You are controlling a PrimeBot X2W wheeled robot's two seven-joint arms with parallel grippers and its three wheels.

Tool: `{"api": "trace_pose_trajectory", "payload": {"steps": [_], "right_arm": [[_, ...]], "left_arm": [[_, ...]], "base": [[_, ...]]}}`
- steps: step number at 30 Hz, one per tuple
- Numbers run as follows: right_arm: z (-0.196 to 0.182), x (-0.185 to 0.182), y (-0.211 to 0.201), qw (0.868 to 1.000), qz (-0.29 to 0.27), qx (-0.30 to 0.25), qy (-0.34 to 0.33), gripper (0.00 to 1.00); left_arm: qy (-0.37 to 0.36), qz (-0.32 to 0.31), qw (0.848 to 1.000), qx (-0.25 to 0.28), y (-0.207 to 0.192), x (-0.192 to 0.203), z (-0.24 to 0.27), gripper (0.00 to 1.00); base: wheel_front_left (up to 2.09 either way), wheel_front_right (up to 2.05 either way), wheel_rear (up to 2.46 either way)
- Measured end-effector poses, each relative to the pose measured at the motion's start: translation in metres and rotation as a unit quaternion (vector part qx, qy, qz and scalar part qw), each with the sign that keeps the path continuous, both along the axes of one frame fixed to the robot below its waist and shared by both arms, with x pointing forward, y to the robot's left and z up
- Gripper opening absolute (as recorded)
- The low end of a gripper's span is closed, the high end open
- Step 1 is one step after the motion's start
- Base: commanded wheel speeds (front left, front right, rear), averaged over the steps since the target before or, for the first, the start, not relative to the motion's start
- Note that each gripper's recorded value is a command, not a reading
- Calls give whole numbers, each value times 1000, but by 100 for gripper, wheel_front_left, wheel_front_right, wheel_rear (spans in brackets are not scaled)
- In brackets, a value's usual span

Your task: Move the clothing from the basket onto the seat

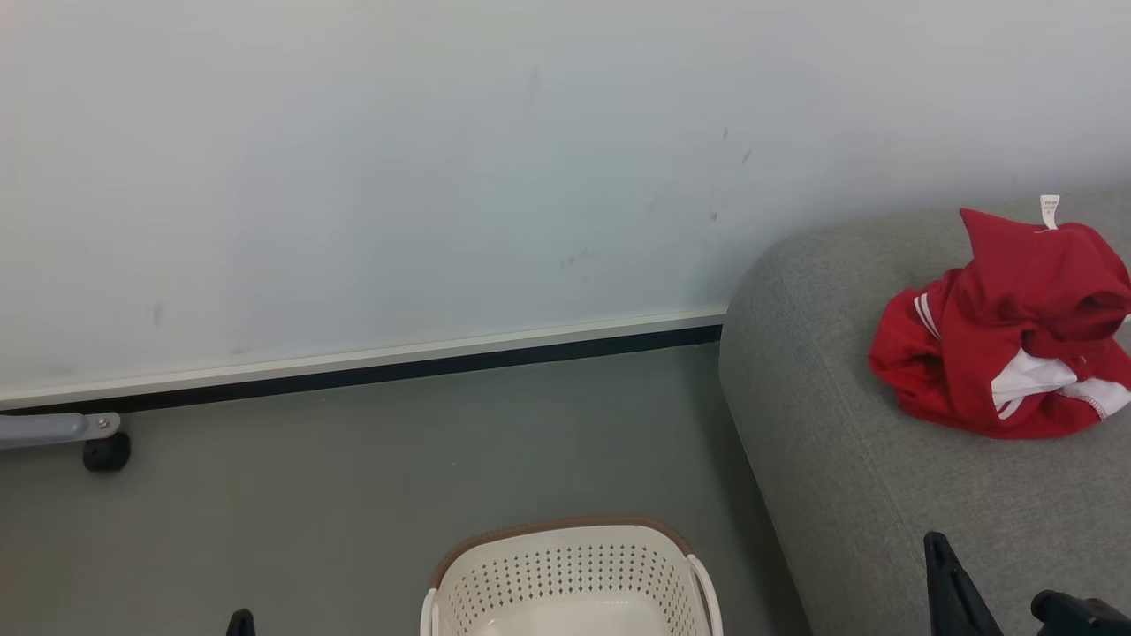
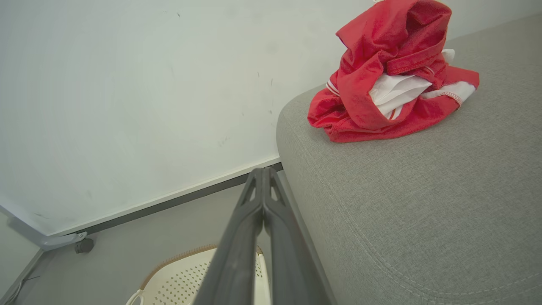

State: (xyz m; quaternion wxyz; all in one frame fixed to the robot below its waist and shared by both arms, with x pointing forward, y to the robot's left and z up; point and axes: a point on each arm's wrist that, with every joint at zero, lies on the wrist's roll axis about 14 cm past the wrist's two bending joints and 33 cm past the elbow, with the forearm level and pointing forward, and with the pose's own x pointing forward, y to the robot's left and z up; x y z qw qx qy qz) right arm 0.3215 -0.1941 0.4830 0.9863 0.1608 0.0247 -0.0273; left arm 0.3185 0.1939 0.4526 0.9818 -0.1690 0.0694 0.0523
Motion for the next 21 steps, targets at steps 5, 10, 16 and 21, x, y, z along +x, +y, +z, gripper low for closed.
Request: {"api": "trace_pose_trajectory", "payload": {"steps": [5, 10, 16, 21], "right_arm": [[-4, 2, -2, 999, -5, 32, 11, 0], [-6, 6, -4, 998, -10, 65, 18, 0], [-8, 8, -6, 995, -16, 98, 25, 0], [-10, 12, -7, 991, -20, 130, 30, 0]], "left_arm": [[3, 7, 999, -33, 1, 4, 0, 0], [12, 13, 998, -65, 2, 5, -4, 0], [14, 19, 995, -98, 3, 8, -4, 0], [16, 25, 991, -131, 3, 11, -4, 0]], "base": [[0, 0, 0], [0, 0, 0], [0, 0, 0], [0, 0, 0]]}}
